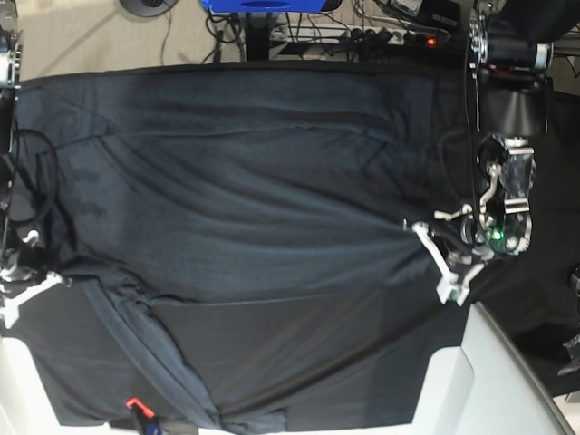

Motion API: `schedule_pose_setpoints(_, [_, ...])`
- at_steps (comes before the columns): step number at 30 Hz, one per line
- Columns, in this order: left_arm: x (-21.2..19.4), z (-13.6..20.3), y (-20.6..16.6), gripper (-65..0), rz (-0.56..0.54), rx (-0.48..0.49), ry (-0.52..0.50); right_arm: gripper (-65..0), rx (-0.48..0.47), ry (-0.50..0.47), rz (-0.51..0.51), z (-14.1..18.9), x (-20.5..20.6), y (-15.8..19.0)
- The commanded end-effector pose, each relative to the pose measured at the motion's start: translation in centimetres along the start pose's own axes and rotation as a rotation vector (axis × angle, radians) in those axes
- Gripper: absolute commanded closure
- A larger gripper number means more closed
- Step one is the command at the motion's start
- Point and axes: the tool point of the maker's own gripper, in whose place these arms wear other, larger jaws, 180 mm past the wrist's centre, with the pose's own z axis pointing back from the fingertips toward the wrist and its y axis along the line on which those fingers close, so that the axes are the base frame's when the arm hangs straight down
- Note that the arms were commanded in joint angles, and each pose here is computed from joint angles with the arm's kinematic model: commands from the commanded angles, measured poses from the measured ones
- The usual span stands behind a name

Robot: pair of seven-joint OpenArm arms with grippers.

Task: Fold the T-shirt properly
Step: 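Hold the shirt side with the left gripper and pull it inward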

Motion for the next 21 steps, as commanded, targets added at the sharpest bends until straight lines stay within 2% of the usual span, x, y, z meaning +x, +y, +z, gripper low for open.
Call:
schedule_pose_setpoints(1, [1.0,0.6,0.3,0.0,-0.012,0.009,-0.030,-0.6,-0.006,-0.067,0.006,0.8,2.7,-0.4])
schedule_pose_setpoints(13, [-1.1,0.8,-0.4,0.0,-0.026,0.003,-0.003,-0.6,-0.006,-0.067,0.006,0.8,2.7,-0.4])
schedule_pose_setpoints(14, [-1.5,0.8,-0.4,-3.0,-0.024,0.002,0.002,-0.6,-0.006,-0.067,0.006,0.8,2.7,-0.4])
schedule_pose_setpoints(16, [-1.5,1.0,-0.4,-19.3,-0.029,0.003,-0.003,-0.6,-0.005,-0.067,0.008,0.8,2.7,-0.4])
schedule_pose_setpoints(19, [-0.7,1.5,-0.6,-39.2,-0.044,0.006,-0.028,-0.6,-0.005,-0.067,0.008,0.8,2.7,-0.4])
schedule_pose_setpoints(21, [-0.9,1.8,0.0,-46.9,-0.054,0.019,-0.021,-0.6,-0.005,-0.065,0.008,0.8,2.6,-0.4])
